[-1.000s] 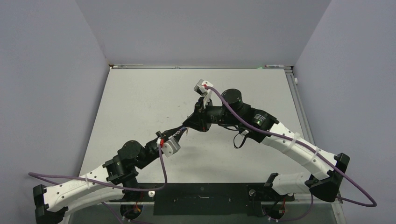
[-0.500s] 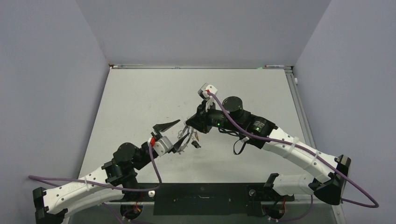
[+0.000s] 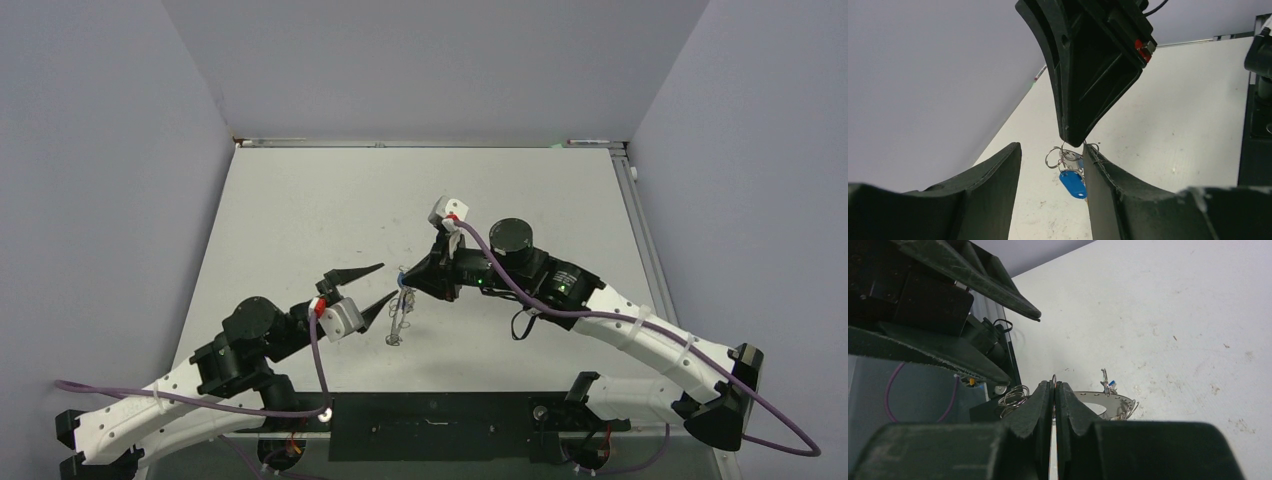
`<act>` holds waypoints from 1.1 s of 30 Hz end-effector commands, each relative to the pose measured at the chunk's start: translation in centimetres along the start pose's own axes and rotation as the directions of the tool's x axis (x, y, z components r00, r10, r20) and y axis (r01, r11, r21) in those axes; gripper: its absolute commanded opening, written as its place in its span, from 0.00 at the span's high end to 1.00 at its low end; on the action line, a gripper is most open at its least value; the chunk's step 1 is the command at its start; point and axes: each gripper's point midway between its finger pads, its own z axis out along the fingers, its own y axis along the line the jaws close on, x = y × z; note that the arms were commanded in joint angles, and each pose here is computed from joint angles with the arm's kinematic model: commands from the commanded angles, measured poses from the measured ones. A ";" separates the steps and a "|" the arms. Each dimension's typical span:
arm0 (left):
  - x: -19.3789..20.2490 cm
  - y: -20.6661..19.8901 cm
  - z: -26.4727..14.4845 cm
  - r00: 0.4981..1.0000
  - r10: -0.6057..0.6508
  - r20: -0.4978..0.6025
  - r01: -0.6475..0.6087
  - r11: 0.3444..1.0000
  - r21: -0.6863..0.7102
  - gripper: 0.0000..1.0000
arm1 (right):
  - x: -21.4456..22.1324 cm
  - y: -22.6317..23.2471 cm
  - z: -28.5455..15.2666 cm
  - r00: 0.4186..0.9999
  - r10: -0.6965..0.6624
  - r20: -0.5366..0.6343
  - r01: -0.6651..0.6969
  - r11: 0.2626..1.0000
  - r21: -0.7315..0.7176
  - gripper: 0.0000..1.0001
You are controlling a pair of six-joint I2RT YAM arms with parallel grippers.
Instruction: Put the keys on the keyring
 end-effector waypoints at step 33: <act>-2.0 -3.5 1.1 0.998 0.064 -0.009 -0.059 0.959 0.279 1.00 | -3.1 7.9 -3.7 0.945 -0.213 0.249 0.294 0.887 -0.357 0.95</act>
